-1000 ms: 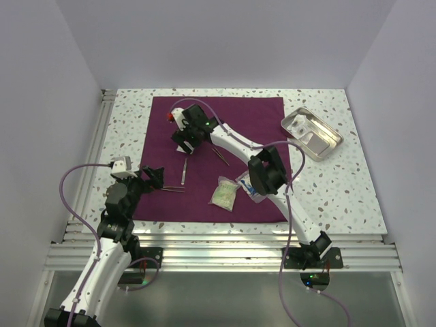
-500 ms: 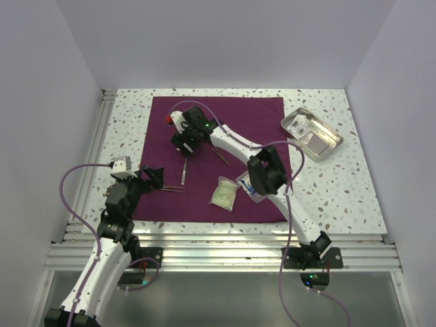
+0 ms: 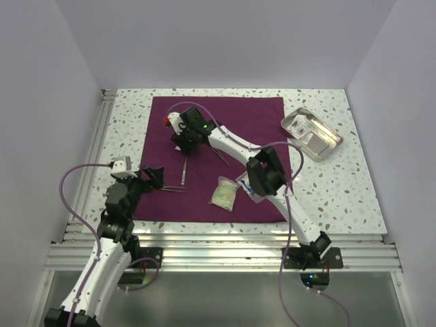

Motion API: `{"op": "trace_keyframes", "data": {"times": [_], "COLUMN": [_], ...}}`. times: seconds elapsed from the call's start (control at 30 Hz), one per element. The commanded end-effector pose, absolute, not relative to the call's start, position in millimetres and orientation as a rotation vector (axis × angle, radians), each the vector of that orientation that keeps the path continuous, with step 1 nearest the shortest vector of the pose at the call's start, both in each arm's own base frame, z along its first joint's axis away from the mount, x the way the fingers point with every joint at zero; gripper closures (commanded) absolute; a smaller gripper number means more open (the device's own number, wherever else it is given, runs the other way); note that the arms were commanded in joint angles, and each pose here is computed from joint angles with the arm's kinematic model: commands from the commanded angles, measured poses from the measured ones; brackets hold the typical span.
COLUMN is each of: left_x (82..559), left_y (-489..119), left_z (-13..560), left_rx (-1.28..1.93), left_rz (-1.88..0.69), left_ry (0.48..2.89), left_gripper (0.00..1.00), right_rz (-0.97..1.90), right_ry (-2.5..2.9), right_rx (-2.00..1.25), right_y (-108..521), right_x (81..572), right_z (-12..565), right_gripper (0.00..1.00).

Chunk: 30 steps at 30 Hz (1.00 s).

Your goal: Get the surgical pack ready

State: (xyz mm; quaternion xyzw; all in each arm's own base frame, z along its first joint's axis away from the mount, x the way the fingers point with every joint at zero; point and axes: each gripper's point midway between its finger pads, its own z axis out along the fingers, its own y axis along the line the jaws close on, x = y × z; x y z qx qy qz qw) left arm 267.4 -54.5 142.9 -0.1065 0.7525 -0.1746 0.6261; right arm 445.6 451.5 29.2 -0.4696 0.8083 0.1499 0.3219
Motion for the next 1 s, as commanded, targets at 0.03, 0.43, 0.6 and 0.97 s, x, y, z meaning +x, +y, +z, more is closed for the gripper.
{"op": "trace_keyframes", "data": {"times": [0.03, 0.43, 0.6, 0.97], "left_x": [270, 270, 270, 270], "left_y": [-59, -59, -59, -61], "left_z": [168, 168, 168, 168], "left_rx": [-0.225, -0.225, -0.223, -0.221], "left_rz": [-0.427, -0.427, -0.432, -0.440], "left_ry": [1.661, 1.661, 1.663, 1.661], "left_gripper": [0.00, 0.00, 0.00, 0.00], "right_rz": [0.371, 0.292, 0.201, 0.006], "right_ry": [2.083, 1.951, 1.965, 2.052], "right_rx": [-1.187, -0.895, -0.627, 0.385], "right_y": [449, 418, 361, 86], "right_x": [448, 471, 497, 523], "right_z": [64, 169, 200, 190], "right_gripper": [0.52, 0.56, 0.56, 0.58]}}
